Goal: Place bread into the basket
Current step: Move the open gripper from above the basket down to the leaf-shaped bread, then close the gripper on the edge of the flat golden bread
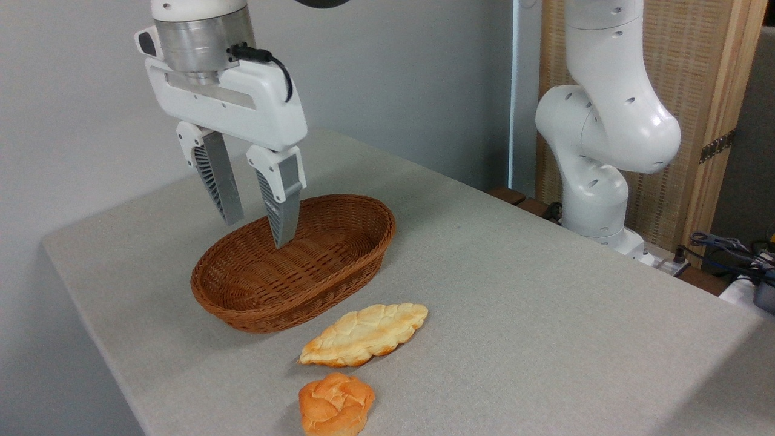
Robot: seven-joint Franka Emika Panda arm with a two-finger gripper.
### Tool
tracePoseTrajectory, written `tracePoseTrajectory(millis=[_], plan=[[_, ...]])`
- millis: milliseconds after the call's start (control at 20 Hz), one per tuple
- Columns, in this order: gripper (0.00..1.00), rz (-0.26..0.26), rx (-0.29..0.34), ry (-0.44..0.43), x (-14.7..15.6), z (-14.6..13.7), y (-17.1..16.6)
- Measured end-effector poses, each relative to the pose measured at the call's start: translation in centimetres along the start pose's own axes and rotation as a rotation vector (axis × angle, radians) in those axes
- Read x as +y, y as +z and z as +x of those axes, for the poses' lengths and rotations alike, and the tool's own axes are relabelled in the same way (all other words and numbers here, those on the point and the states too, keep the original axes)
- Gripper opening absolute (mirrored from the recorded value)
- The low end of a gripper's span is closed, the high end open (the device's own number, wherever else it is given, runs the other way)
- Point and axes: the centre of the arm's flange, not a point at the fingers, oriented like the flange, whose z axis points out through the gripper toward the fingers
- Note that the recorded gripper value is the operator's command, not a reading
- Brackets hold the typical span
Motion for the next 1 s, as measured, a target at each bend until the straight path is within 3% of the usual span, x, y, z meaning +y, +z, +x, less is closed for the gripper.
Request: tracePoseTrajectory(millis=[300, 700, 1000], plan=[[1.00, 0.018, 0.017, 0.077, -1.9, -4.2, 2.5], [1.00, -0.036, -0.116, 0.588, -4.4, -8.8, 9.7], [1.00, -0.129, -0.197, 0.655, -2.9, -10.5, 15.4]])
